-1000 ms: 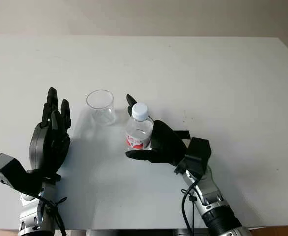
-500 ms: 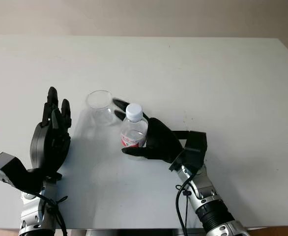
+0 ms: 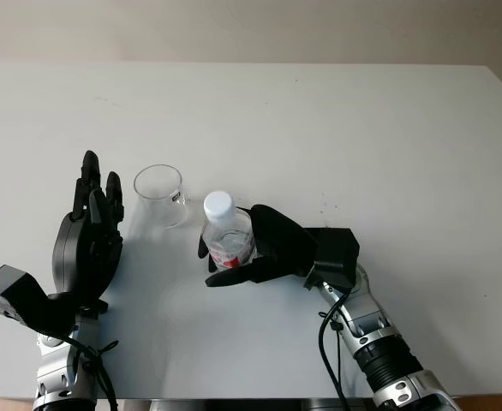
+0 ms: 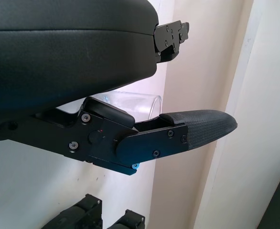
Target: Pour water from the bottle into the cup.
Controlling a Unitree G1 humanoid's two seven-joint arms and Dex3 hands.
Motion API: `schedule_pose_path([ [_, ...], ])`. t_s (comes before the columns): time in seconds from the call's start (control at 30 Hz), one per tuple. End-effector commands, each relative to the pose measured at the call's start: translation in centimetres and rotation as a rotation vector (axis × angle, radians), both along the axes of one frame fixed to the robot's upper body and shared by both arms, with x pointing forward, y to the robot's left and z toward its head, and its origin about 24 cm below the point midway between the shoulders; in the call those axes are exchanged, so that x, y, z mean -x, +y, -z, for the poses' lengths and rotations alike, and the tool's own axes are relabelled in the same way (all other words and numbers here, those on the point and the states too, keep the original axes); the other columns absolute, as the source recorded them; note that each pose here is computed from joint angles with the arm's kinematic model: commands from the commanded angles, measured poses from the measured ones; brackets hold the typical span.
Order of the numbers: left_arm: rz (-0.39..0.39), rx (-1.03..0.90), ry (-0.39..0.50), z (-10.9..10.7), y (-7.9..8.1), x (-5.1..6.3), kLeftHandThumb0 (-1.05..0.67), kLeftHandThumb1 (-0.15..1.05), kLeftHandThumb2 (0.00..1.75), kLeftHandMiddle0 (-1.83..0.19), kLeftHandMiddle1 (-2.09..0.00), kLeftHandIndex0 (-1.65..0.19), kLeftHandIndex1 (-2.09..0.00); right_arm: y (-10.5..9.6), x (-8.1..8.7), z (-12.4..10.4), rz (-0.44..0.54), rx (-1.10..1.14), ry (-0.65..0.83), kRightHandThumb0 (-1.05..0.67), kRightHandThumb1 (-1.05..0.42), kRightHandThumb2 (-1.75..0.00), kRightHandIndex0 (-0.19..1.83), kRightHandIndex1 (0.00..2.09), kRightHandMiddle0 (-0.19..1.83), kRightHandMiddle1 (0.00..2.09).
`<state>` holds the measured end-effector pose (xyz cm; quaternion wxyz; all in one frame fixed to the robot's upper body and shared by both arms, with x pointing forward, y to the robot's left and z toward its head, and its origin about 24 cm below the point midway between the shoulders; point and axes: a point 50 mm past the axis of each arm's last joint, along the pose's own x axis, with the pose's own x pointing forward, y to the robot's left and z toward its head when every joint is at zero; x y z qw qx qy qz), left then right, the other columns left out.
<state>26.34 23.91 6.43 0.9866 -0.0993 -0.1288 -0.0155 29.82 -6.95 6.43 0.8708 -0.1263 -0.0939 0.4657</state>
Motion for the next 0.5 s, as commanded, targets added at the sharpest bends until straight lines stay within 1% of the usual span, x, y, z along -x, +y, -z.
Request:
schedule_pose_path([
  [0.0, -0.004, 0.018, 0.059, 1.4, -0.1, 0.5, -0.8, 1.05, 0.61, 0.18, -0.05, 0.19, -0.01, -0.4, 0.3, 0.7, 0.017, 0.02, 0.015, -0.46, -1.05, -0.26, 1.69, 2.09, 1.61, 2.09],
  [0.13, -0.005, 0.017, 0.06, 1.4, -0.1, 0.5, -0.8, 1.05, 0.61, 0.18, -0.05, 0.19, 0.0, -0.6, 0.1, 0.7, 0.096, -0.006, 0.009, -0.48, -1.05, -0.32, 1.69, 2.09, 1.55, 2.09],
  [0.2, -0.005, 0.023, 0.061, 1.3, -0.1, 0.4, -0.8, 1.05, 0.61, 0.18, -0.05, 0.19, -0.01, -0.7, -0.4, 0.1, 0.153, -0.026, -0.025, -0.46, -1.05, -0.37, 1.74, 2.09, 1.48, 2.09],
  [0.23, -0.005, 0.026, 0.061, 1.3, -0.1, 0.4, -0.8, 1.05, 0.6, 0.18, -0.05, 0.19, -0.01, -0.8, -0.8, -0.4, 0.183, -0.034, -0.042, -0.46, -1.05, -0.38, 1.75, 2.09, 1.47, 2.09],
  [0.27, -0.003, 0.025, 0.06, 1.3, -0.1, 0.4, -0.8, 1.05, 0.6, 0.18, -0.05, 0.19, -0.01, -1.0, -1.7, -1.2, 0.218, -0.048, -0.069, -0.46, -1.05, -0.38, 1.76, 2.09, 1.46, 2.09],
  [0.33, -0.002, 0.022, 0.059, 1.3, -0.1, 0.3, -0.79, 1.05, 0.6, 0.18, -0.05, 0.19, -0.01, -1.2, -3.3, -3.0, 0.279, -0.058, -0.127, -0.43, -1.05, -0.42, 1.81, 2.09, 1.55, 2.09],
  [0.43, -0.002, 0.022, 0.06, 1.3, -0.2, 0.3, -0.79, 1.05, 0.6, 0.18, -0.05, 0.19, -0.01, -1.2, -4.8, -4.9, 0.34, -0.04, -0.198, -0.41, -1.05, -0.45, 1.83, 2.09, 1.63, 2.09],
  [0.47, -0.001, 0.023, 0.059, 1.3, -0.2, 0.2, -0.79, 1.05, 0.6, 0.18, -0.05, 0.19, -0.01, -1.1, -5.7, -6.0, 0.368, -0.026, -0.234, -0.4, -1.05, -0.45, 1.83, 2.09, 1.65, 2.09],
])
